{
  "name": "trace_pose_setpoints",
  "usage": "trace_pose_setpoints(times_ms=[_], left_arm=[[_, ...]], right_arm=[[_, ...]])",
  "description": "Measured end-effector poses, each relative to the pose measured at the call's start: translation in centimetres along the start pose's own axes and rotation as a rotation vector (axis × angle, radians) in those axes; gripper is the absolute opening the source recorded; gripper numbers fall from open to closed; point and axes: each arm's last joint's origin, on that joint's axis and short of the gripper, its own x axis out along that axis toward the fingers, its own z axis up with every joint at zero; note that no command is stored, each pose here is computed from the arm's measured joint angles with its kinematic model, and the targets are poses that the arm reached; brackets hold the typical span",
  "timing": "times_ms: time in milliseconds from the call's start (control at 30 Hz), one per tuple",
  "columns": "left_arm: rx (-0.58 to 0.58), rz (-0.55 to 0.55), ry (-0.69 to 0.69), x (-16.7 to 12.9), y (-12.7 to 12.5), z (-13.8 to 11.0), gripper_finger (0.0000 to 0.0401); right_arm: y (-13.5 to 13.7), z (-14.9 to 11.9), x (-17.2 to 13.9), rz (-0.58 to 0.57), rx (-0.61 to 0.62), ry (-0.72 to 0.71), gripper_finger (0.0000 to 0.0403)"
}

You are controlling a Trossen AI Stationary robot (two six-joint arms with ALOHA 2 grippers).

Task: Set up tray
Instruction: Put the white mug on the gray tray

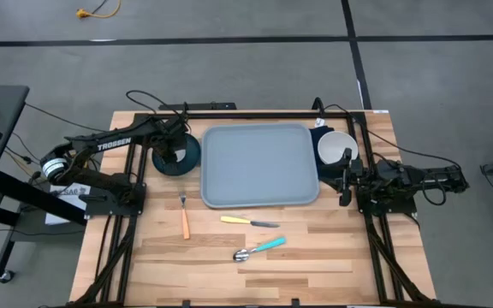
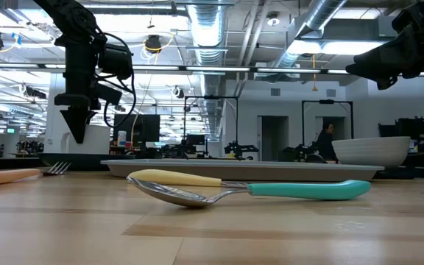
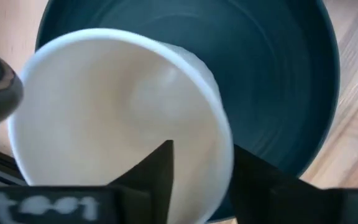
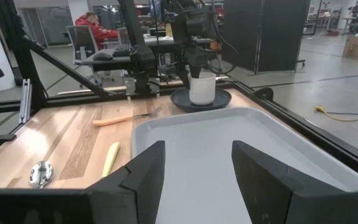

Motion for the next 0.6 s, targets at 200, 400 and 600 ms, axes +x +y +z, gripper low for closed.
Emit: trace_pose_setpoints(times_ms=[200,400,600], left_arm=[[0.029,0.0,0.0,0.0,0.0,0.0,0.0024],[0.063,0.068,0.017,-0.5,0.0,0.3,0.0008],[0.167,0.108,-0.066,-3.0,0.0,2.2,0.0004]], right_arm=[[0.0,0.0,0.0,0.0,0.0,0.0,0.0178],[0.0,0.0,0.0,0.0,0.0,0.0,0.0178],[0.0,0.0,0.0,0.0,0.0,0.0,0.0178]])
